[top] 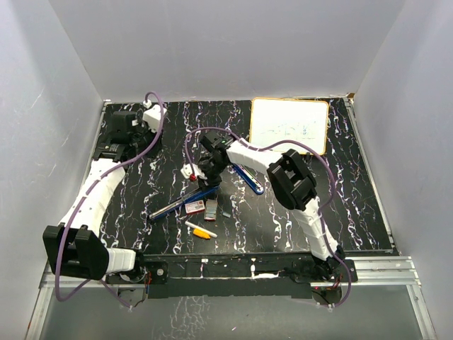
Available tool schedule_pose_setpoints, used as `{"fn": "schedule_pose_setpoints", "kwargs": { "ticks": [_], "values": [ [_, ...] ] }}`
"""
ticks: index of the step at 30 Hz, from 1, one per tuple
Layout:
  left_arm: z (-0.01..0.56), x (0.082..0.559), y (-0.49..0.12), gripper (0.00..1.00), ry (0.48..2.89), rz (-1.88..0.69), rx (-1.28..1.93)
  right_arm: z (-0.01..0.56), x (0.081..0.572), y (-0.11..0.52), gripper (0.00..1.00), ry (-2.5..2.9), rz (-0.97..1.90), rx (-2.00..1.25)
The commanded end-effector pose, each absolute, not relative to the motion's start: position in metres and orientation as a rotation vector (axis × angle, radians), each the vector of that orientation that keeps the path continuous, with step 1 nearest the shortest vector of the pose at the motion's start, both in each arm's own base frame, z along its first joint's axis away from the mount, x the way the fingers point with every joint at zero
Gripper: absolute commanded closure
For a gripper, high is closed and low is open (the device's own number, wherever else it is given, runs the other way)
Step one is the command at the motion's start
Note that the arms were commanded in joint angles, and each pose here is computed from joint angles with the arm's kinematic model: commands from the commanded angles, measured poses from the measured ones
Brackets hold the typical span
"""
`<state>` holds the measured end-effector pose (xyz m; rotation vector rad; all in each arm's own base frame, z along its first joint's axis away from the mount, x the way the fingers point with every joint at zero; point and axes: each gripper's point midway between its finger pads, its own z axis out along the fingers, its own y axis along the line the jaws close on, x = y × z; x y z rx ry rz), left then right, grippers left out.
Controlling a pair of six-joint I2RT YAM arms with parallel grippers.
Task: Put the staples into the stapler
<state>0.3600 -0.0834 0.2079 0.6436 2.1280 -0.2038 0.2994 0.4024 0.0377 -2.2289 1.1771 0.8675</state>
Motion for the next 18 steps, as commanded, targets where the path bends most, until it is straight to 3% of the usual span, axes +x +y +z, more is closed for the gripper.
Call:
{"fn": "schedule_pose_setpoints", "kwargs": {
  "ticks": [1,11,18],
  "values": [
    [0.210,0.363,-0.074,1.00,2.131,-0.191,0.573,0.009,0.277,0.398,0.80,0.929,0.926,-2.435],
    [0.193,0.362,-0.087,1.00,2.151,-0.278,0.653,0.004,0.275,0.407,0.77,0.787,0.960,-2.490],
    [0.194,0.363,-0.095,1.00,2.135,-0.330,0.667,0.008,0.280,0.418,0.48,0.862,0.985,-2.430]
  ]
}}
